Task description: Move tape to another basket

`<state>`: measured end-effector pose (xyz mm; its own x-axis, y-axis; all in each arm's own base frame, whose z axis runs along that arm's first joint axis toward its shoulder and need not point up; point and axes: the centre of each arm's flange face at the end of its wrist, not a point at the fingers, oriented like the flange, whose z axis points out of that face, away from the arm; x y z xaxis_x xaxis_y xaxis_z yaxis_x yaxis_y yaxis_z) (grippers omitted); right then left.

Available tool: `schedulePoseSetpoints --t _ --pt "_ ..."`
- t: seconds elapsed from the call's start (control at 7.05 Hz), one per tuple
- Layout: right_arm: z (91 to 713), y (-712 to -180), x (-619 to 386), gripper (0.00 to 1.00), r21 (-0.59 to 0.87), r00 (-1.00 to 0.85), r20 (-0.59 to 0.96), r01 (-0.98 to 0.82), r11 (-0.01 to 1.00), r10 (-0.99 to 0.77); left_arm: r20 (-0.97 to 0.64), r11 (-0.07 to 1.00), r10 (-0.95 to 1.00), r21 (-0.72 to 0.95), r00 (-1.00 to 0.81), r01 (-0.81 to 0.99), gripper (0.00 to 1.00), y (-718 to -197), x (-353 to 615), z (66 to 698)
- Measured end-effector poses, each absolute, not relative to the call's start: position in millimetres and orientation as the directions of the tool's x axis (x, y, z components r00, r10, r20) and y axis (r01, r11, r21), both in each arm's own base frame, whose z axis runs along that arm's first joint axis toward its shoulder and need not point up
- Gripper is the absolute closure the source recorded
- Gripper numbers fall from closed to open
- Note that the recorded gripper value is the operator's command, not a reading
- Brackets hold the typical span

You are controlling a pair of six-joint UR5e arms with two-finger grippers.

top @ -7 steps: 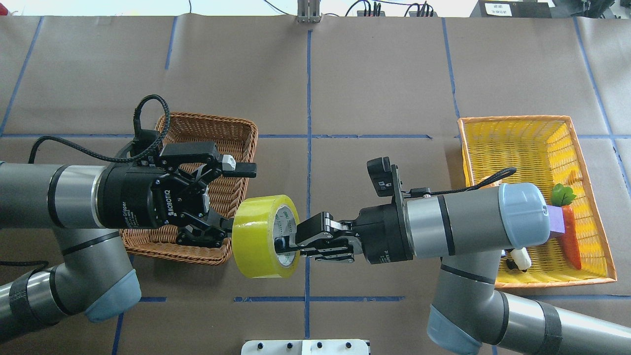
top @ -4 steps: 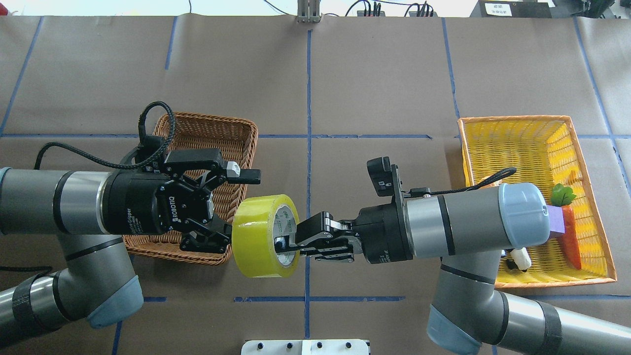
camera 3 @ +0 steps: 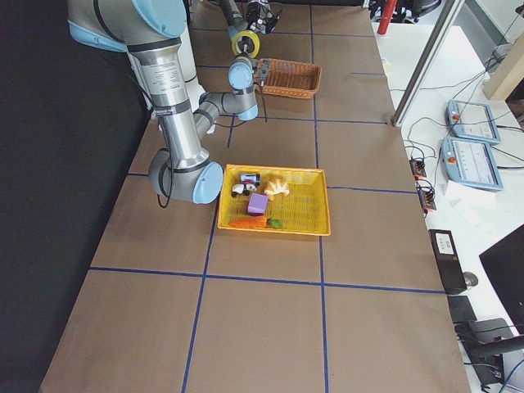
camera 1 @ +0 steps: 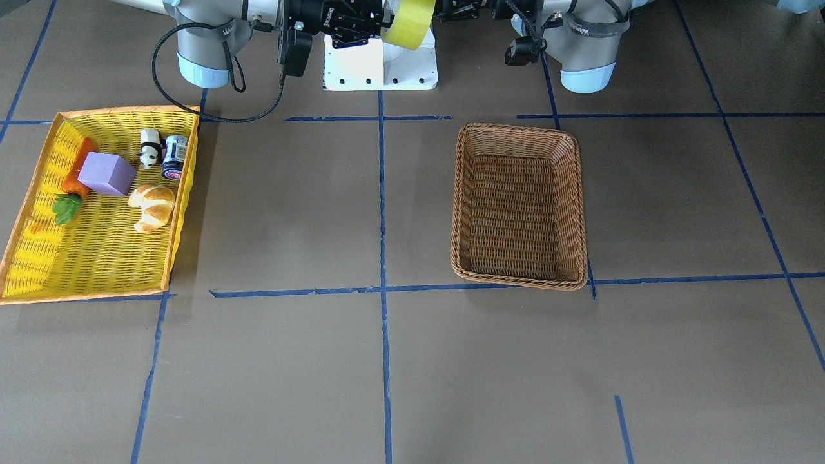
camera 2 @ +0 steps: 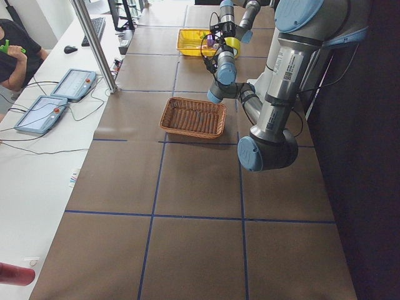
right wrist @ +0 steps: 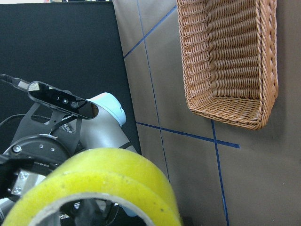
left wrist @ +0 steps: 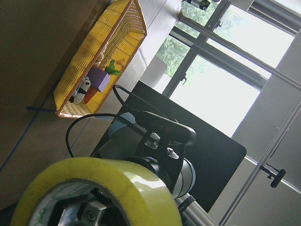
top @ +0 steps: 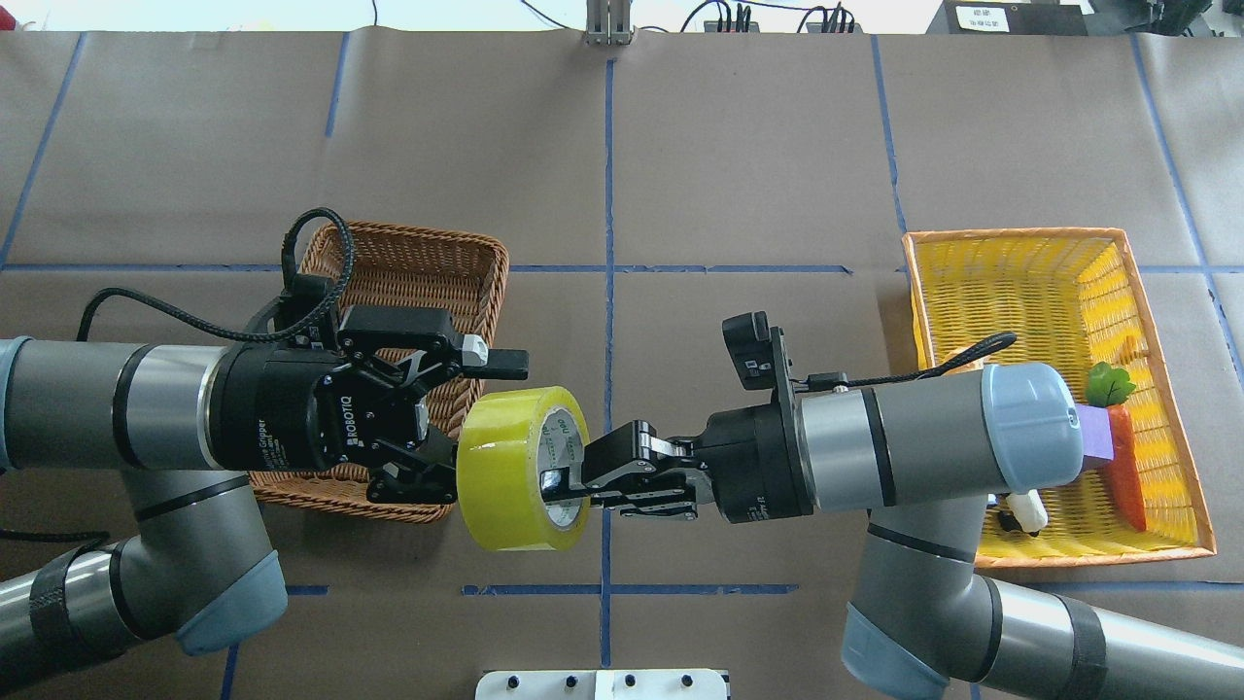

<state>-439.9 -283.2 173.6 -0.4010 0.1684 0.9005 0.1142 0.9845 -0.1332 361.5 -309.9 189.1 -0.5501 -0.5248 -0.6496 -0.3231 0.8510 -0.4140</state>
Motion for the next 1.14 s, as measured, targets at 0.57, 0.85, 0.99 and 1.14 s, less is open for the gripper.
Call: schedulePoseSetpoints --t 0.57,0.85,0.99,1.14 --pt "174.6 -281.2 -442.7 0.00 -0.134 -0.401 0.900 0.121 0.984 0.172 -0.652 0.852 -0.524 -0.413 -0.548 -0.323 0.93 -309.5 362.2 190.0" --pt "174.8 -280.8 -443.1 0.00 -0.132 -0.401 0.900 0.121 0.984 0.171 -0.653 0.852 -0.524 -0.413 -0.547 -0.323 0.95 -309.5 362.5 190.6" --pt "175.1 -280.7 -443.1 0.00 -0.133 -0.401 0.900 0.121 0.984 0.171 -0.653 0.852 -0.524 -0.412 -0.547 -0.324 0.95 -309.2 362.0 190.3" --pt "175.3 -280.7 -443.2 0.00 -0.133 -0.400 0.900 0.121 0.984 0.171 -0.652 0.853 -0.521 -0.406 -0.550 -0.327 0.95 -307.4 357.9 188.8"
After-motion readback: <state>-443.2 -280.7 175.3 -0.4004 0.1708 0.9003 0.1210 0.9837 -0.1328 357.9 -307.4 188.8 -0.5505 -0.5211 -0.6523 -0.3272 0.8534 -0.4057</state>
